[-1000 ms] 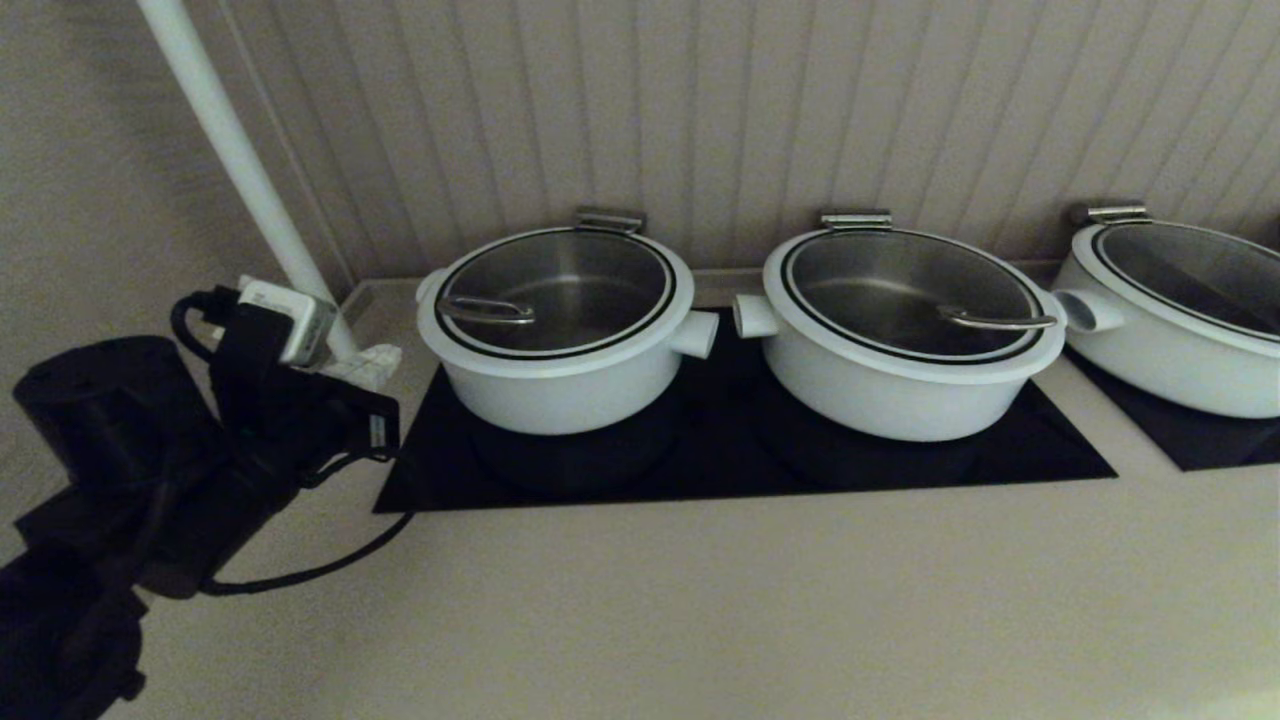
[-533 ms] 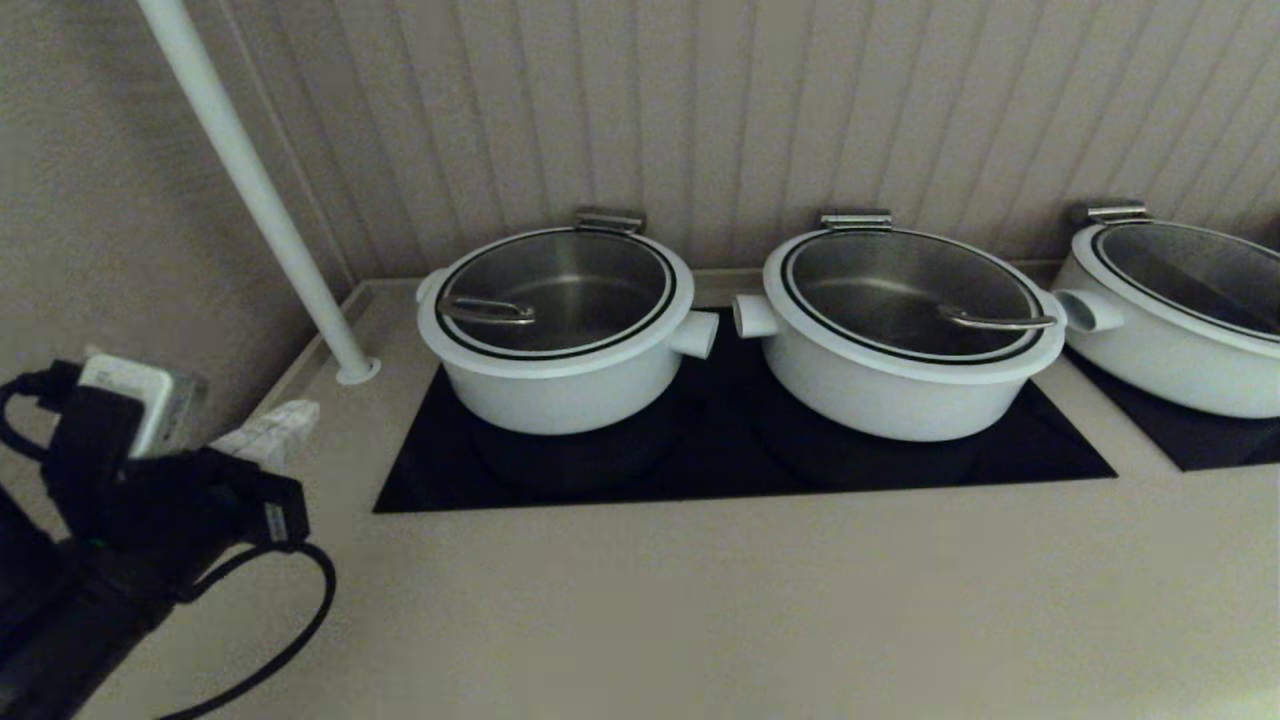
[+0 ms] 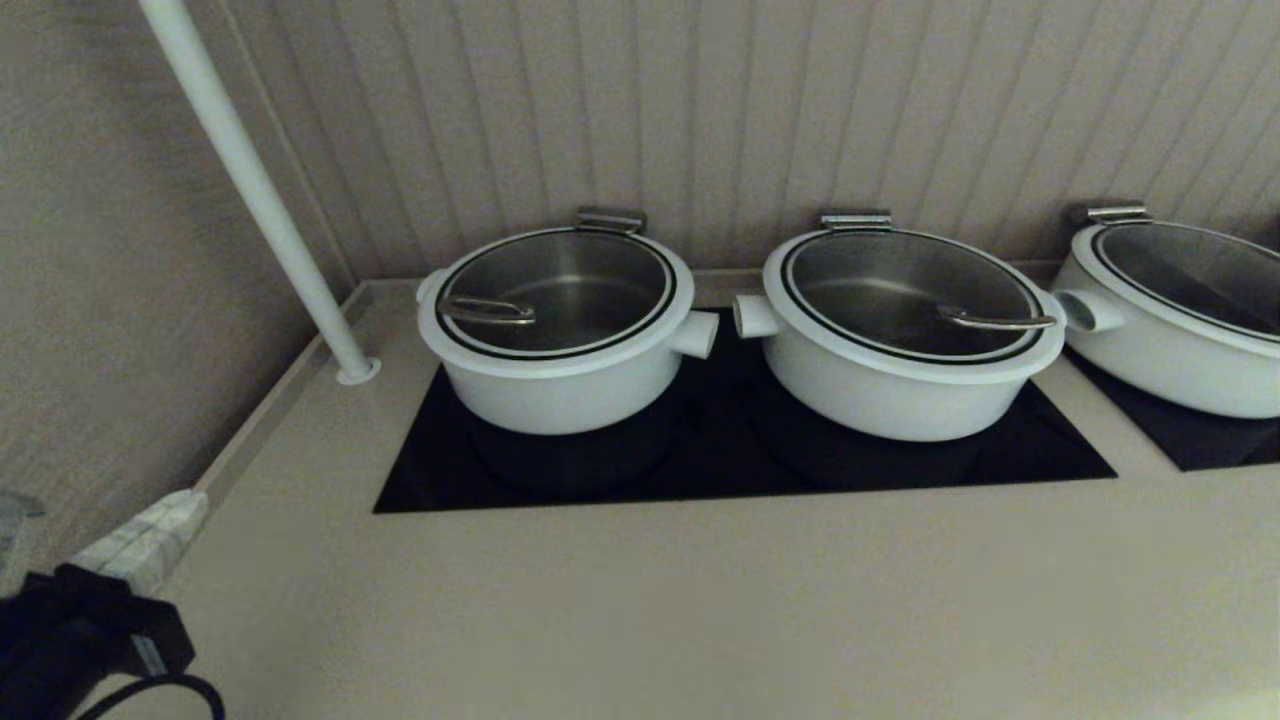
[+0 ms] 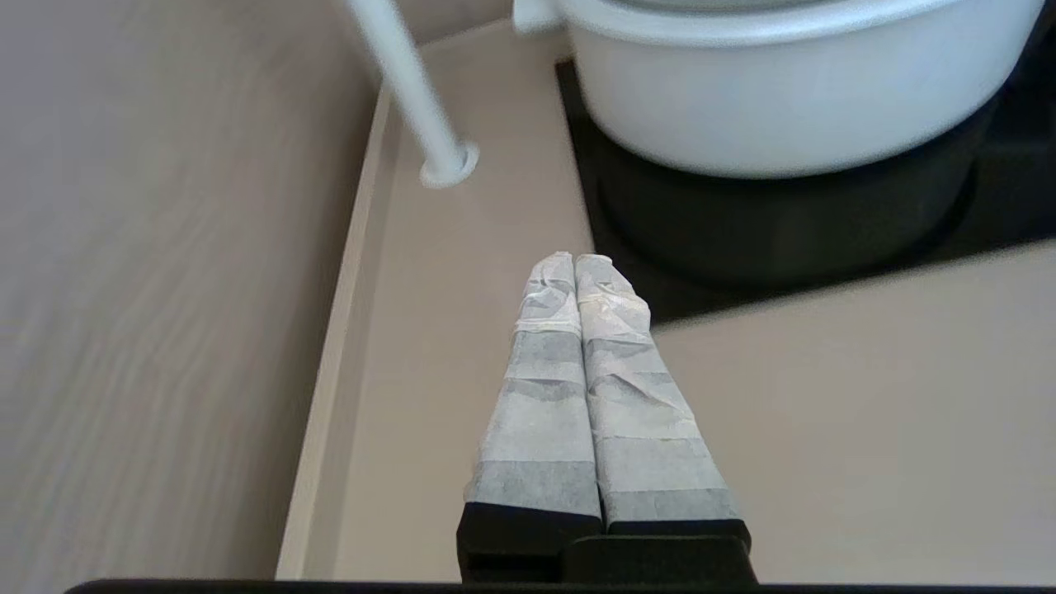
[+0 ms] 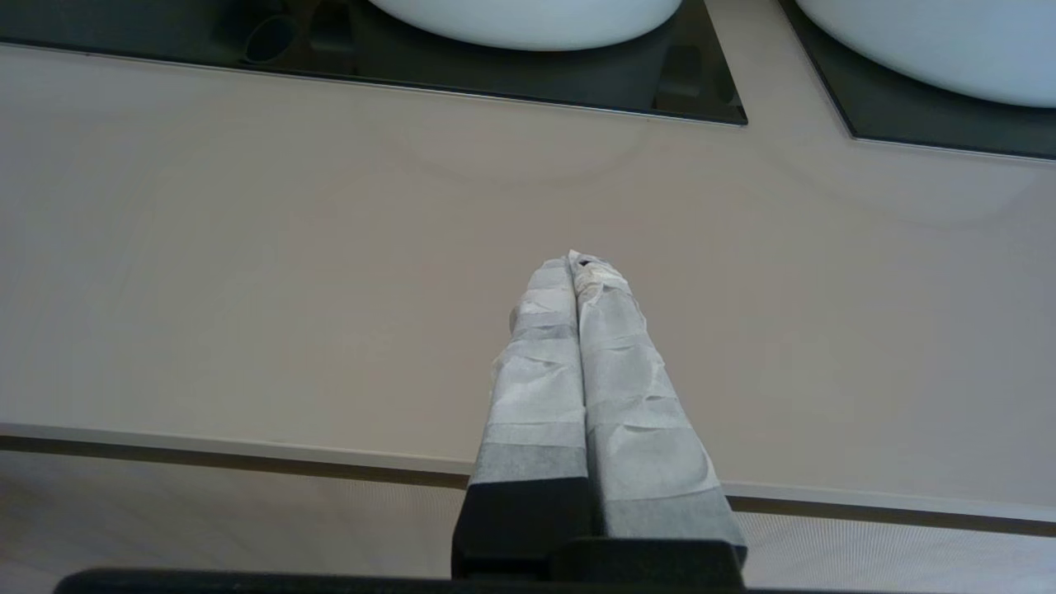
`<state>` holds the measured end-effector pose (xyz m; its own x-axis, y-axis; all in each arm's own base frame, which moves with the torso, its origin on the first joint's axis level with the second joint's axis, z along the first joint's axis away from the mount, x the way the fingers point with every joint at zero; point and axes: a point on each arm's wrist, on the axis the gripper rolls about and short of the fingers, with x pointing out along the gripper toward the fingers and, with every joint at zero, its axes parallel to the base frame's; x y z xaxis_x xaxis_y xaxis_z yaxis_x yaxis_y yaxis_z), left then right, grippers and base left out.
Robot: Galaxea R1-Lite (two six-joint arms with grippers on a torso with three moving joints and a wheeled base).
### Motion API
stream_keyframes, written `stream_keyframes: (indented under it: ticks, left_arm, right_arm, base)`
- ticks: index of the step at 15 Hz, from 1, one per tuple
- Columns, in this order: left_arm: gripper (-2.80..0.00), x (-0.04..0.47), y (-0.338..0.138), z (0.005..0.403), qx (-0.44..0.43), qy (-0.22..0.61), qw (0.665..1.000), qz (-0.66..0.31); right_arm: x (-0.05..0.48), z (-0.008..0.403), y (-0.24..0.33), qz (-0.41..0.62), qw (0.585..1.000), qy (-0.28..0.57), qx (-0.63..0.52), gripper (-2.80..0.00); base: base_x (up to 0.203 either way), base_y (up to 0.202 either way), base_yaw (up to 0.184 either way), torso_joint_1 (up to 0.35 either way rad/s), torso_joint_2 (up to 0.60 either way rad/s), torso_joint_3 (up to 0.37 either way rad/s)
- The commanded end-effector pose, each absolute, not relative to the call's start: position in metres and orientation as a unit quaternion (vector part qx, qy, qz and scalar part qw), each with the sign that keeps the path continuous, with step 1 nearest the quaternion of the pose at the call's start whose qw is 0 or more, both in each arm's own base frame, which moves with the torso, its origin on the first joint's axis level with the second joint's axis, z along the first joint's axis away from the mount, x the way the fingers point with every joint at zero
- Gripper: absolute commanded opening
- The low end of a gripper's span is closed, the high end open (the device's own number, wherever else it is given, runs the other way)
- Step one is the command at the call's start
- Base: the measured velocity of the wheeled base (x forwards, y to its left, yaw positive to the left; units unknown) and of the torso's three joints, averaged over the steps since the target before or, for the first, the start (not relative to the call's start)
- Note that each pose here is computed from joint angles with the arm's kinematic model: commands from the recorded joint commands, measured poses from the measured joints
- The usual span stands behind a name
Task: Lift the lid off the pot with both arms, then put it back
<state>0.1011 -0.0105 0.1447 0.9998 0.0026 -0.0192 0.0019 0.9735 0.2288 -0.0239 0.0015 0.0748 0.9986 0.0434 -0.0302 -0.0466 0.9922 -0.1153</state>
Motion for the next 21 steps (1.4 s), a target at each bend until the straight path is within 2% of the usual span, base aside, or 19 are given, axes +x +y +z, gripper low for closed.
stream_keyframes:
  ticks: [1, 11, 21]
  left_arm:
    - [-2.80, 0.077, -0.006, 0.147, 0.110, -0.015, 0.994, 0.008]
    - [-2.80, -0.005, 0.000, 0.087, 0.101, 0.068, 0.993, 0.003]
    - [-2.80, -0.024, -0.001, 0.075, 0.071, 0.015, 0.997, -0.021]
  right_arm:
    - [-0.024, 0.075, 0.001, 0.023, 0.998, 0.014, -0.058, -2.80]
    - [-0.024, 0.075, 0.001, 0.023, 0.998, 0.014, -0.058, -2.80]
    - [-0.024, 0.075, 0.001, 0.023, 0.998, 0.014, -0.058, -2.80]
  base:
    - [0.000, 0.000, 0.000, 0.000, 0.00, 0.000]
    - [0.000, 0.000, 0.000, 0.000, 0.00, 0.000]
    - [0.000, 0.000, 0.000, 0.000, 0.00, 0.000]
